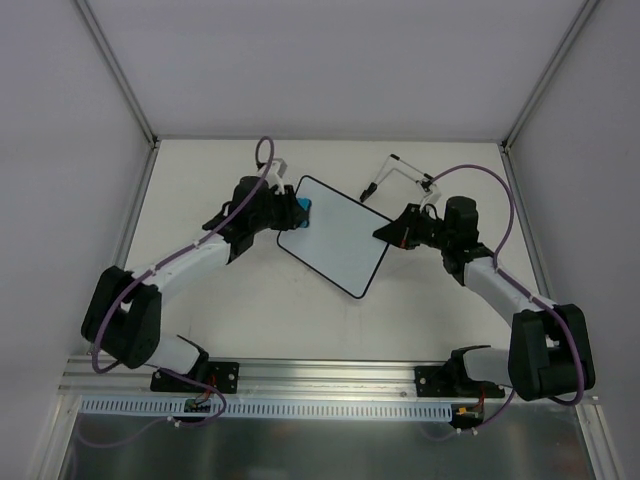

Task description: Erase the whiteboard

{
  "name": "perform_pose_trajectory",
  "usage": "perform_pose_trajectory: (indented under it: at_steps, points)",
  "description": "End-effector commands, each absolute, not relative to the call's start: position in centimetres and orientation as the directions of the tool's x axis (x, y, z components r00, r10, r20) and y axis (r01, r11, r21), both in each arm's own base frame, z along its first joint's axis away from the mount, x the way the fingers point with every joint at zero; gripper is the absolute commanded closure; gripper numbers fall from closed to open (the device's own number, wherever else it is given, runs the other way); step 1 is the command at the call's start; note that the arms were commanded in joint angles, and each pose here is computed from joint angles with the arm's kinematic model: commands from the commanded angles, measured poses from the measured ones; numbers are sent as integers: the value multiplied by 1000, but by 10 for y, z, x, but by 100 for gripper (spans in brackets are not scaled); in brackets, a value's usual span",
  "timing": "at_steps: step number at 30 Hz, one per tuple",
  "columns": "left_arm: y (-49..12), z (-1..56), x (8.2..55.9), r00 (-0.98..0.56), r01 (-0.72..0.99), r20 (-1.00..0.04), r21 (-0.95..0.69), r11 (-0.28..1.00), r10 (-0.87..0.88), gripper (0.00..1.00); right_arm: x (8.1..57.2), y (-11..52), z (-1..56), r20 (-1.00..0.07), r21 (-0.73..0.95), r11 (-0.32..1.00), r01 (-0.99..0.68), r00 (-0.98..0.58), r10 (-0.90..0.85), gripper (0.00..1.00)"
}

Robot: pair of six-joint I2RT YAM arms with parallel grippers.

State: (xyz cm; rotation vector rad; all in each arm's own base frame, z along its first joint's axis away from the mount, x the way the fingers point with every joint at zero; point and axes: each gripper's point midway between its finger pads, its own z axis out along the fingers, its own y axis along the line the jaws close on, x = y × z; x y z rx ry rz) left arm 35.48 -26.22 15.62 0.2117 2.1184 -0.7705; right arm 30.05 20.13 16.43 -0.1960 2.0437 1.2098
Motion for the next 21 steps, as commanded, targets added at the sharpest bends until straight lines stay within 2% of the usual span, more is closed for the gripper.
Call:
perform_pose_trajectory:
  at_steps: [1, 6, 9, 18, 21]
  points:
    - [-193, 167, 363, -539, 180, -811, -374, 910, -227, 100, 309, 206, 187, -733, 642, 521, -562, -649, 203, 100]
    - [-113, 120, 342, -566, -83, -778, -274, 958, -272, 100, 315, 207, 191, -742, 634, 521, -572, -639, 202, 100]
    - [-88, 96, 332, -585, -175, -751, -252, 952, -306, 100, 318, 207, 199, -754, 624, 515, -587, -625, 201, 100]
    - [-80, 43, 314, -697, -294, -610, -236, 926, -377, 100, 337, 207, 246, -810, 573, 486, -660, -546, 213, 100]
    - [-81, 33, 312, -725, -306, -578, -215, 927, -373, 97, 347, 202, 268, -833, 546, 484, -684, -505, 225, 100]
